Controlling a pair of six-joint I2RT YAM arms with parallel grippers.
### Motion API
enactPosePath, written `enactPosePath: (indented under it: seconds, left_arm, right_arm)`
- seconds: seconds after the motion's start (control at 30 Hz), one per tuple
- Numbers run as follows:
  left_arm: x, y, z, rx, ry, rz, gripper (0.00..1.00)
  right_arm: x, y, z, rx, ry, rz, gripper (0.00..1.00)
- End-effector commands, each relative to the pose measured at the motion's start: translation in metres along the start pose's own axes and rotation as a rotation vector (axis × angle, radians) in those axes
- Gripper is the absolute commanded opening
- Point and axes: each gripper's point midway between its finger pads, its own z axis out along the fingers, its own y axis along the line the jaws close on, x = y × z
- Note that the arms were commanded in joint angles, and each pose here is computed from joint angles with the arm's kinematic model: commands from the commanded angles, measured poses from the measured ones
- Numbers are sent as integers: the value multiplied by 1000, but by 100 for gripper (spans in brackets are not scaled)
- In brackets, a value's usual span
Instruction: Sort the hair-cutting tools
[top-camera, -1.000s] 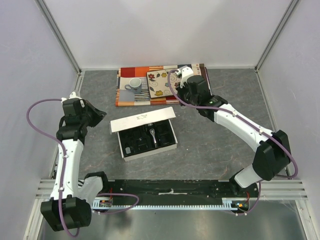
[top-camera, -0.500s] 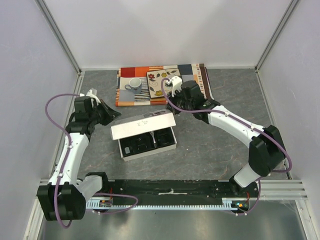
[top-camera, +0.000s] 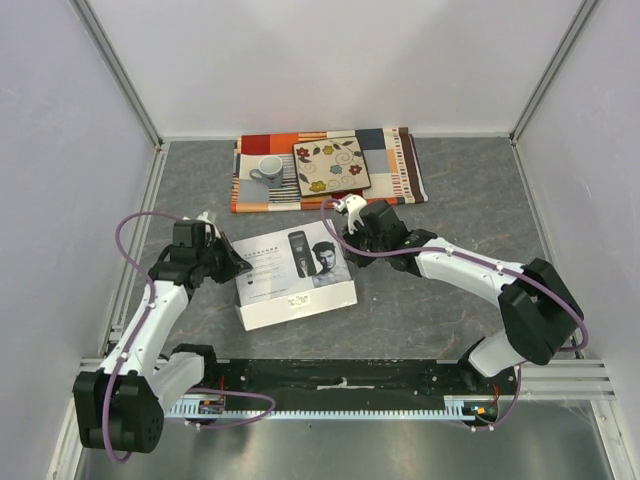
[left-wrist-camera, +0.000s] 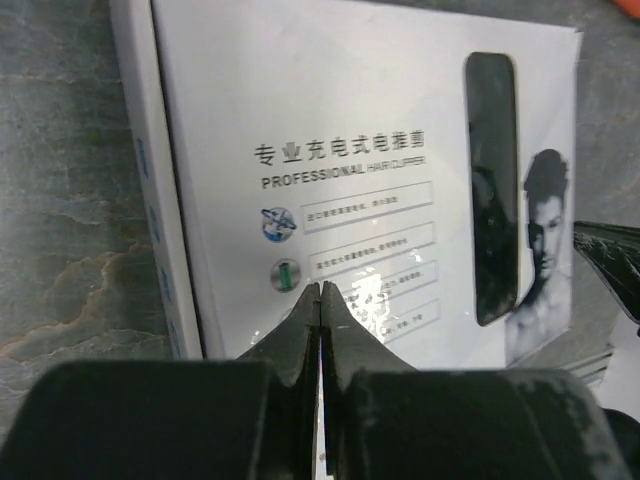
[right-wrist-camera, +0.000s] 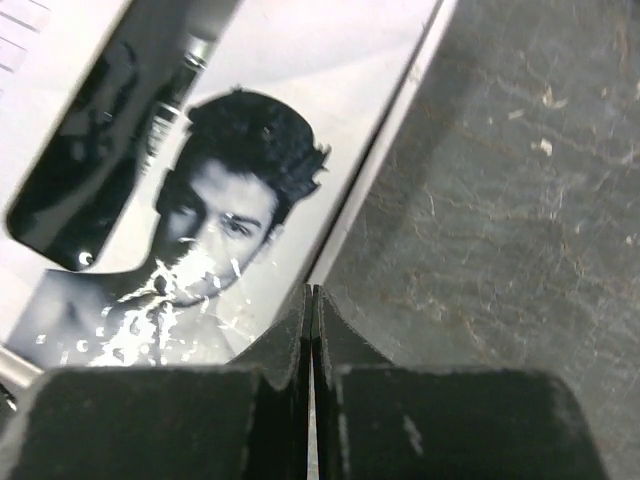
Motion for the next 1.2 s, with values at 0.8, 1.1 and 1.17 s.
enactPosePath:
  seconds: [0.8,1.1,1.17]
  left_arm:
    - [10,24,8,-211,7,-55,2]
    - [1,13,-2,-175,-39,-57,2]
    - [-6,9,-10,-160,-86,-69,2]
  right_arm:
    - [-20,41,-34,0,-42,2,0]
    - [64,32,17,76,174,26,0]
    - [79,27,23,96,210,23,0]
